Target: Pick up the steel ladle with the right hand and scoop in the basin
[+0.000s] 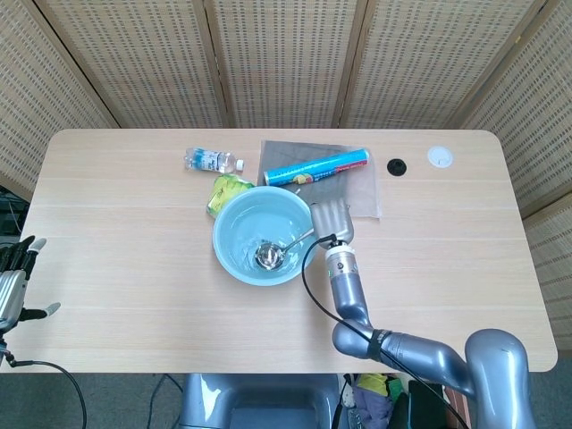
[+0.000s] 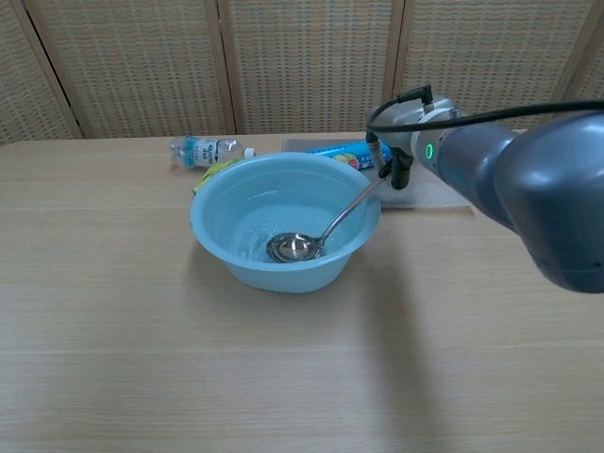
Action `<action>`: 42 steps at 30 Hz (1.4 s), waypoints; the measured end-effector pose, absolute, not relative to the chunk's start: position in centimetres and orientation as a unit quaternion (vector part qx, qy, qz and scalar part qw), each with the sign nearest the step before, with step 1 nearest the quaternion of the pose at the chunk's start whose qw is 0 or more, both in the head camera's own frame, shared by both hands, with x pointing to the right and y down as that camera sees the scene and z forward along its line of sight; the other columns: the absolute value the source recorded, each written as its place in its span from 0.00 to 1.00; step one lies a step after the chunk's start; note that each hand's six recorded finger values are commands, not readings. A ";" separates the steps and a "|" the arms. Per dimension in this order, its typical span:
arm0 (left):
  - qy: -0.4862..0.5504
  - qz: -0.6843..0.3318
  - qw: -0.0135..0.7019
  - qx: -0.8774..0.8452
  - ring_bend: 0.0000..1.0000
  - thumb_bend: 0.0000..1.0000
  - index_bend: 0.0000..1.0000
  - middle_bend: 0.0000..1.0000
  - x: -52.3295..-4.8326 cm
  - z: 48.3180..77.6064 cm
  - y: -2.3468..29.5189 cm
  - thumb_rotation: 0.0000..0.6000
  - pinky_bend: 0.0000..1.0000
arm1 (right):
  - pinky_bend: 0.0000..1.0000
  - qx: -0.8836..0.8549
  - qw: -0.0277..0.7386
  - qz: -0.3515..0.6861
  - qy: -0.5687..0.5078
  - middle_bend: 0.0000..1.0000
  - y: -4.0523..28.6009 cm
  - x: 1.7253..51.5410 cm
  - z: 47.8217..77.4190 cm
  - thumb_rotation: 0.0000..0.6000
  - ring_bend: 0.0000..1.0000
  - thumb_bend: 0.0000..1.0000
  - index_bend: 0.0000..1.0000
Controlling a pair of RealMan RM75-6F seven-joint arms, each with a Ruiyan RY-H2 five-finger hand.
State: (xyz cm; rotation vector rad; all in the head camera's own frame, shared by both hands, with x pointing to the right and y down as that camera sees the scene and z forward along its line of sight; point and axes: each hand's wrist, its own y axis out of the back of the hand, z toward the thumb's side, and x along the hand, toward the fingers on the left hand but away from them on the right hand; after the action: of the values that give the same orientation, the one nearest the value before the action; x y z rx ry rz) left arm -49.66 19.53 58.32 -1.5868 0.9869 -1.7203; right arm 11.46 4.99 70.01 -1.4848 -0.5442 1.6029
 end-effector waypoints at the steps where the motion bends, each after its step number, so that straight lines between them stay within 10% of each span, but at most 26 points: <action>1: 0.371 -0.647 0.296 -0.596 0.00 0.00 0.00 0.00 -49.7 58.3 19.5 1.00 0.00 | 1.00 -0.598 0.421 0.644 -0.222 1.00 4.9 11.6 69.8 1.00 0.97 0.96 0.79; 17: 0.367 -0.650 0.296 -0.596 0.00 0.00 0.00 0.00 -49.6 58.6 19.6 1.00 0.00 | 1.00 -0.601 0.353 0.658 -0.285 1.00 1.3 13.7 65.0 1.00 0.97 0.96 0.79; 42: 0.367 -0.646 0.294 -0.601 0.00 0.00 0.00 0.00 -49.4 58.5 19.6 1.00 0.00 | 1.00 -0.547 0.444 0.655 -0.274 1.00 1.3 13.1 63.4 1.00 0.97 0.96 0.79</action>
State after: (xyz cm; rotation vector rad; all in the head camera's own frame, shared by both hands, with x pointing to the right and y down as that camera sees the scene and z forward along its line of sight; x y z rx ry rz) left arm -49.38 19.63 58.48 -1.6009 0.9777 -1.7186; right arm 13.11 1.30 63.36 -1.3550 -0.6790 1.6241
